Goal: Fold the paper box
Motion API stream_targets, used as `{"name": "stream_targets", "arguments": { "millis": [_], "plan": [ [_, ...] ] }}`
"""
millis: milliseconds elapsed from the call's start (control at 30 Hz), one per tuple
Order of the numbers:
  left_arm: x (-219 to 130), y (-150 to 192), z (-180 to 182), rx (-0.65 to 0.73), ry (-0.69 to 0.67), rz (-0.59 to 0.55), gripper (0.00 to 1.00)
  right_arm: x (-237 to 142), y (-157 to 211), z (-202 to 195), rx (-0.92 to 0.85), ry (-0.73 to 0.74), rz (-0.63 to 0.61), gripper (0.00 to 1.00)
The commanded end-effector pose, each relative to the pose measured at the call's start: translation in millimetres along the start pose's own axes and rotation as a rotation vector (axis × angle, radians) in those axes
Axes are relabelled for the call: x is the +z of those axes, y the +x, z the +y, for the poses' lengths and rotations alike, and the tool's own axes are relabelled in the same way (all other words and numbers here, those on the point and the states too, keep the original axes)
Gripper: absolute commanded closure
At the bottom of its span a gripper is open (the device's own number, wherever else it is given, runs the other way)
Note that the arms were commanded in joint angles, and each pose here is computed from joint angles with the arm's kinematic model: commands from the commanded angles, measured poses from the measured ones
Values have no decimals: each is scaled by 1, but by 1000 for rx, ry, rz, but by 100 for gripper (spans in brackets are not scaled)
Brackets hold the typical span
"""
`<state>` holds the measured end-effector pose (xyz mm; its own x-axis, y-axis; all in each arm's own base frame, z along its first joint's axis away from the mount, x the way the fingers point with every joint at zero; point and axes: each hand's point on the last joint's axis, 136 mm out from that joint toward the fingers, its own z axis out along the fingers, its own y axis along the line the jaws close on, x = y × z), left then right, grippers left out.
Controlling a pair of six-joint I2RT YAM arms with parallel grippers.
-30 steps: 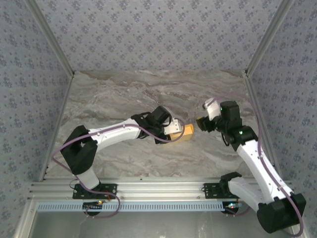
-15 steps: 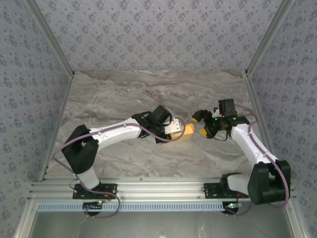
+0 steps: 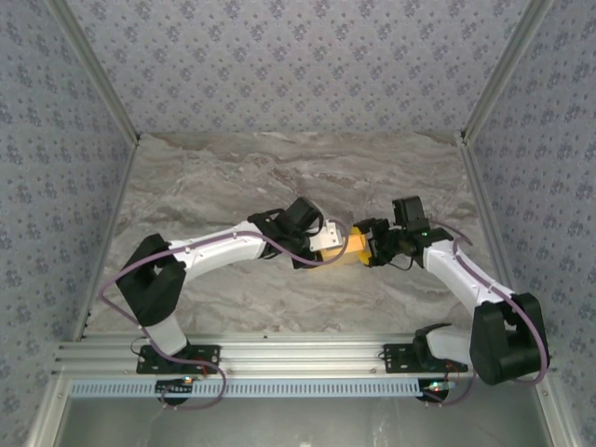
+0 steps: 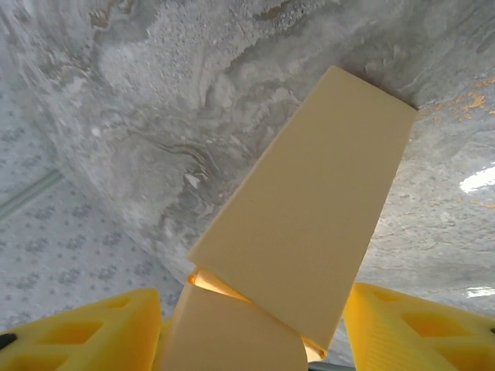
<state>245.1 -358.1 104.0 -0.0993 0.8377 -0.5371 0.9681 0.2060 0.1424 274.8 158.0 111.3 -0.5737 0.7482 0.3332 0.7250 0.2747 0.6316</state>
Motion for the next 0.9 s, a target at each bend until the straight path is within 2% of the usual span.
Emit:
{"name": "stream_targets", "arguments": {
  "millis": [0,167,233,300,367,433,633,767,867],
  "plan": [
    [21,44,-11,-32,53,159,71,3,-10,-11,83,5,-59,40],
    [22,43,-11,-34,59,156,71,5,-15,-11,70,-1,-85,47],
    [22,44,-11,-37,60,157,71,6,-18,-11,61,-1,-98,58],
    [22,43,-11,-41,61,155,71,6,-20,-12,52,0,-110,61],
    [23,42,-10,-42,62,151,71,8,-22,-16,42,9,-118,61],
    [23,41,-10,-44,65,146,71,11,-24,-24,41,27,-125,55],
    [24,41,-10,-50,68,145,69,15,-30,-34,19,25,-154,55],
    [24,40,-12,-65,83,133,68,18,-39,-32,-8,-19,-193,57],
    [23,39,-12,-79,94,119,68,21,-42,-29,-24,-55,-205,65]
  ]
}}
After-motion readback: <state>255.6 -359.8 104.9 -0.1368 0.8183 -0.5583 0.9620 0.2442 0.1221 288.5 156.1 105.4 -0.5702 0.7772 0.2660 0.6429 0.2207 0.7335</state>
